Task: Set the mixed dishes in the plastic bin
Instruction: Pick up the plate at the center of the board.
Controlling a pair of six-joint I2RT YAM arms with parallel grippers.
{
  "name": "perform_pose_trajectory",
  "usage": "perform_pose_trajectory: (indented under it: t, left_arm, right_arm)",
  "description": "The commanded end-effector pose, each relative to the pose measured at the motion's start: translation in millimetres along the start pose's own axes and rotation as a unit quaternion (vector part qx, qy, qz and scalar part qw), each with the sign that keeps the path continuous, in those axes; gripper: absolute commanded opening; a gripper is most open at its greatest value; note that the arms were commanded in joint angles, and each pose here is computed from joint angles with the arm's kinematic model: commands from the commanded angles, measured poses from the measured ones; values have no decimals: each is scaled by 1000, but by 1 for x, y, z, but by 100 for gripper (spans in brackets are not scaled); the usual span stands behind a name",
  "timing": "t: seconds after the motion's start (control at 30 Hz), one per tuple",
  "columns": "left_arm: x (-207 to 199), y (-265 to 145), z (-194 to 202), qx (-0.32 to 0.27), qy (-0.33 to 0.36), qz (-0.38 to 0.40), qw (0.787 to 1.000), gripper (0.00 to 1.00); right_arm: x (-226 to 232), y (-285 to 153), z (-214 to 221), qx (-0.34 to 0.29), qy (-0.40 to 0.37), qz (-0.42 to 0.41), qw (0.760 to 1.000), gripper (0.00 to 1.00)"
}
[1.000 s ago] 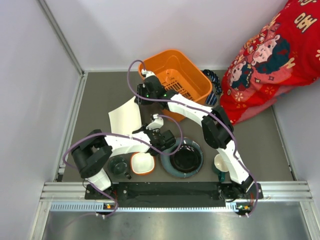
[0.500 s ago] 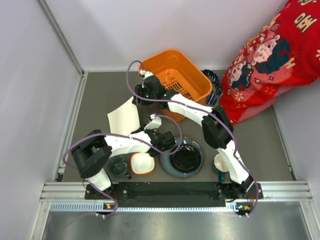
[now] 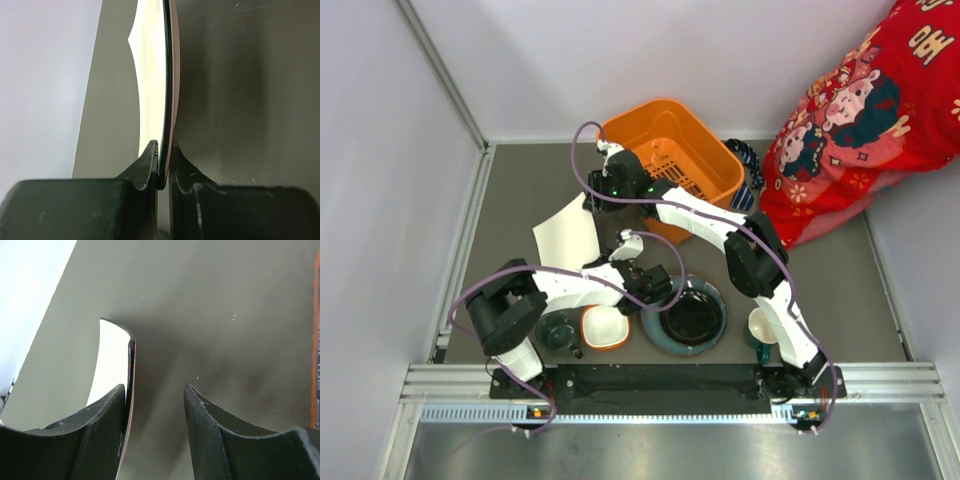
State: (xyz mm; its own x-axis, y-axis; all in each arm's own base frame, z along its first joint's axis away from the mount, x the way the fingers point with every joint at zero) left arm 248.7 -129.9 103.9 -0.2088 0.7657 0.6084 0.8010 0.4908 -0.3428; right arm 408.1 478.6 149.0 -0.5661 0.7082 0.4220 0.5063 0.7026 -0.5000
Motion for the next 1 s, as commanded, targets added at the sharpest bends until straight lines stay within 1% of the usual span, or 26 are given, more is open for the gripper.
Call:
perform_pose_trajectory:
  t: [0.0, 0.47, 0.7, 0.97]
  left_arm:
    - [19, 3, -35, -72, -58, -58, 994, 0]
    - [15, 3, -31, -69, -53, -55, 995, 0]
    - [13, 3, -31, -69, -53, -54, 995, 0]
    - [11, 2, -33, -72, -48, -53, 995, 0]
  right_arm:
    - [6, -24, -9, 15, -21, -13, 1000, 49]
    - [24, -34, -19, 11, -34, -54, 998, 52]
    - [31, -36, -18, 19, -43, -75, 996, 54]
    - [49, -38, -13, 33, -51, -125, 990, 55]
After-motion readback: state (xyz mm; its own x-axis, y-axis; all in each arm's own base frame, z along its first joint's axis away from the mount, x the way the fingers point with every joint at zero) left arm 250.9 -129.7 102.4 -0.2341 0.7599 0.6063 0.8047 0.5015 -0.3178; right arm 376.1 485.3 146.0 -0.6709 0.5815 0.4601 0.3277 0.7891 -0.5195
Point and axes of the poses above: each gripper's point midway between its finger pads, its own y axis out along the fingers, its own x axis along the line the jaws close on, z = x × y, the point moved 1 cm from there along -y, back along the fingers, and after that the axes turned 2 degrees about -y, right-handed, at the moved point
